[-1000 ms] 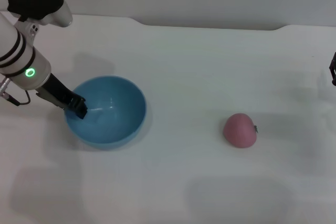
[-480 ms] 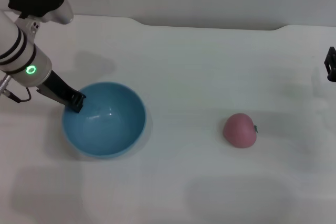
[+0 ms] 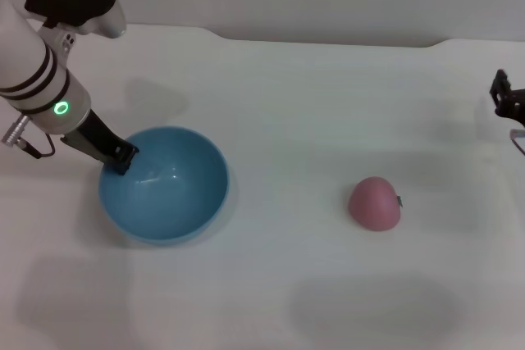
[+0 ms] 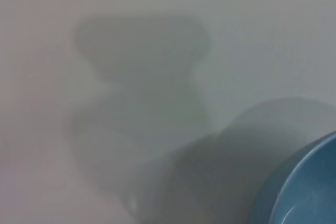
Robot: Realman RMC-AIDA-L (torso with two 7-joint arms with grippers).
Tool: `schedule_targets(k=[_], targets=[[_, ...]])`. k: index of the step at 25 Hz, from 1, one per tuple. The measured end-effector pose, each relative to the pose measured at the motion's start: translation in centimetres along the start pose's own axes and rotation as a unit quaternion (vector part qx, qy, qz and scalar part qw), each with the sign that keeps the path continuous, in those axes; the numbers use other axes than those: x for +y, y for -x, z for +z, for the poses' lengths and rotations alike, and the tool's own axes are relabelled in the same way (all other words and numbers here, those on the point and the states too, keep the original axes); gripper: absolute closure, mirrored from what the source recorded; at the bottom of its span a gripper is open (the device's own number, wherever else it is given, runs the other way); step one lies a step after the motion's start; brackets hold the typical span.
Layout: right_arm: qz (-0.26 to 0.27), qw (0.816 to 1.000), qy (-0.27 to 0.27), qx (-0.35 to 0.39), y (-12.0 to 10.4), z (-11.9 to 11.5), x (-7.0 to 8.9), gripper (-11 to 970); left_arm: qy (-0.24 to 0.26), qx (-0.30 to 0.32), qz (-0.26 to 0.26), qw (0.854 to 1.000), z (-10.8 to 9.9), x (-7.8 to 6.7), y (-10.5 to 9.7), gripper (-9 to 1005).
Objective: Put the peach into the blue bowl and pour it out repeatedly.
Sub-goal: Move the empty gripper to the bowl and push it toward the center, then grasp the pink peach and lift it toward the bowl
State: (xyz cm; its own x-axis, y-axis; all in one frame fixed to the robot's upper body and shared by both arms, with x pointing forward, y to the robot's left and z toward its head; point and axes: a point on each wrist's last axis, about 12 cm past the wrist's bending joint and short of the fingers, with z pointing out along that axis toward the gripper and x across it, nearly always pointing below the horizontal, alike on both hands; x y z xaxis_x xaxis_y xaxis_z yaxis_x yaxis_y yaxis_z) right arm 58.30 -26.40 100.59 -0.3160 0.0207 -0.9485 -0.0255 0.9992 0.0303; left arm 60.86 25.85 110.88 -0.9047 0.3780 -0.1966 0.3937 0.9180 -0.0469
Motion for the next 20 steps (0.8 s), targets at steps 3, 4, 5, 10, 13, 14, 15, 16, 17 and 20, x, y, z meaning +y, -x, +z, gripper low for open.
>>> schedule_targets(k=[3,4,5,10,13,14,15,16,17,20], targets=[[0.055,0.997,0.005,0.049,1.1,1.6,0.0,439,0.001,-0.010,-0.003,1.000,0.0,0.1,0.1,998],[0.063,0.996,0.013,0.064,1.8,2.3,0.1,439,0.002,-0.013,-0.004,1.000,-0.1,0.2,0.2,998],[0.062,0.995,0.018,0.070,2.1,2.6,0.3,439,0.003,-0.016,-0.005,1.000,-0.1,0.2,0.2,998],[0.058,0.988,0.050,0.134,5.4,4.4,1.2,439,0.005,-0.031,-0.016,0.999,-0.5,0.4,0.6,998],[0.062,0.979,0.061,0.186,7.4,5.0,1.9,438,-0.002,-0.042,-0.038,0.998,-0.9,0.8,0.6,997],[0.059,0.975,0.065,0.202,8.0,5.1,2.0,438,-0.004,-0.045,-0.045,0.998,-1.0,1.0,0.7,997],[0.042,0.966,0.083,0.243,9.4,5.1,2.4,438,-0.014,-0.054,-0.075,0.996,-1.3,1.5,0.6,997],[0.033,0.960,0.097,0.260,10.2,5.0,2.6,438,-0.014,-0.054,-0.075,0.996,-1.3,1.5,0.6,997],[0.029,0.953,0.115,0.280,10.9,4.8,2.7,438,-0.017,-0.057,-0.089,0.994,-1.4,1.8,0.5,997],[0.036,0.939,0.161,0.302,12.5,4.4,2.9,439,-0.025,-0.061,-0.112,0.992,-1.8,2.4,0.3,997]])
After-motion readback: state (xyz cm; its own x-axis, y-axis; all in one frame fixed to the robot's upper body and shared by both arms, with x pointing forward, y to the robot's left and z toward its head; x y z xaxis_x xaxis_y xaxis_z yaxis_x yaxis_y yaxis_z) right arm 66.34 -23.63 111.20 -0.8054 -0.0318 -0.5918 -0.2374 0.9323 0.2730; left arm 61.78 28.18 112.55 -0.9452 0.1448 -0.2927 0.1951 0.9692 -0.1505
